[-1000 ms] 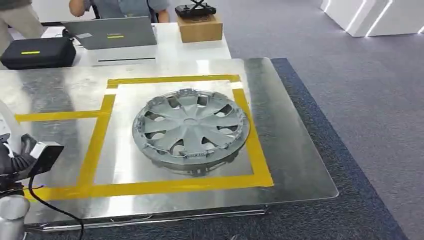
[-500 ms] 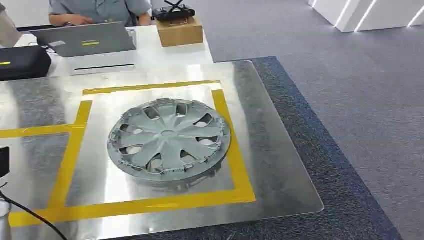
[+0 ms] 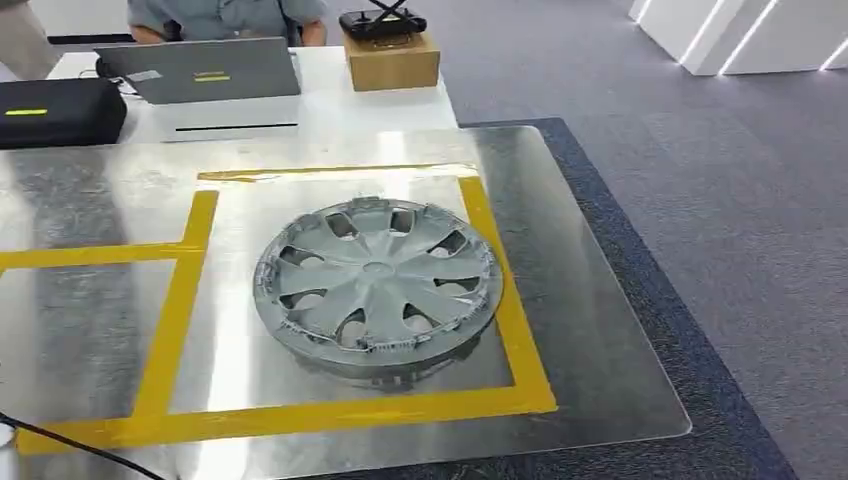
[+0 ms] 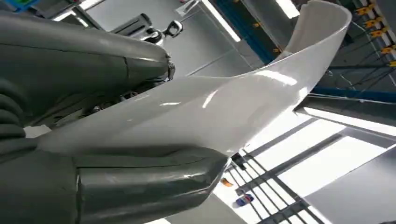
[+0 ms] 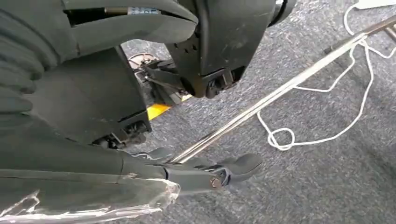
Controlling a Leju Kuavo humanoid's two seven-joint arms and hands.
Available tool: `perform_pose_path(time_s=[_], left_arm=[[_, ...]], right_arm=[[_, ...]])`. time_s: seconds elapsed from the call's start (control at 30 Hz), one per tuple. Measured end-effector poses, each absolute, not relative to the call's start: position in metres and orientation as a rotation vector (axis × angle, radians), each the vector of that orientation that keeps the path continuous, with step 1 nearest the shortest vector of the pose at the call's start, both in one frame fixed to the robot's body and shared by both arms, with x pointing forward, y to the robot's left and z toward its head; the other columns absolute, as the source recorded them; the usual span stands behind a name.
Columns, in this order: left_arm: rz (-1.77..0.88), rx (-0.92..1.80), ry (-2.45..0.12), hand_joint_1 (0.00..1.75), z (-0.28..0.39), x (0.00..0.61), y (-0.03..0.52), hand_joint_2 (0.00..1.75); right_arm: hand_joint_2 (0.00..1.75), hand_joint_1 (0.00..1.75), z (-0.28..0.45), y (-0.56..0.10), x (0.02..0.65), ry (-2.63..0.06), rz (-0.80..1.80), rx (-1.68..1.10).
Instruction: Take the parts from the cabinet and place them on the table.
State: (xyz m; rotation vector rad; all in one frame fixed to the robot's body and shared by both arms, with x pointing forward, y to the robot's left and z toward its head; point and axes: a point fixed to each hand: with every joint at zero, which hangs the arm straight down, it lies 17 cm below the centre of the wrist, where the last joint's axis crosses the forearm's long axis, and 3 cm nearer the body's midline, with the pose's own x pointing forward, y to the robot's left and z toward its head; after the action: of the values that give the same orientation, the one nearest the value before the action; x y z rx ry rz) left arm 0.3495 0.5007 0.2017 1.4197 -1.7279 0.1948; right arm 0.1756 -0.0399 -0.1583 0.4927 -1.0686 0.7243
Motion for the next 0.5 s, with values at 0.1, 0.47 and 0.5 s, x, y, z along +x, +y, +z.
perform_pose_path(time_s=[0.1,0.47,0.5], left_arm=[[0.225,1.351,-1.768,1.75,0.203,0.350,0.480,1.75],[0.198,1.137,-1.921,1.75,0.221,0.366,0.379,1.75],[0.202,1.131,-1.920,1.75,0.221,0.366,0.377,1.75]], right_arm=[[1.75,0.00,-0.159,-0.042,0.178,-1.078,0.720,0.473],[1.75,0.00,-0.158,-0.040,0.178,-1.082,0.678,0.456],[1.75,0.00,-0.159,-0.041,0.178,-1.081,0.675,0.456]])
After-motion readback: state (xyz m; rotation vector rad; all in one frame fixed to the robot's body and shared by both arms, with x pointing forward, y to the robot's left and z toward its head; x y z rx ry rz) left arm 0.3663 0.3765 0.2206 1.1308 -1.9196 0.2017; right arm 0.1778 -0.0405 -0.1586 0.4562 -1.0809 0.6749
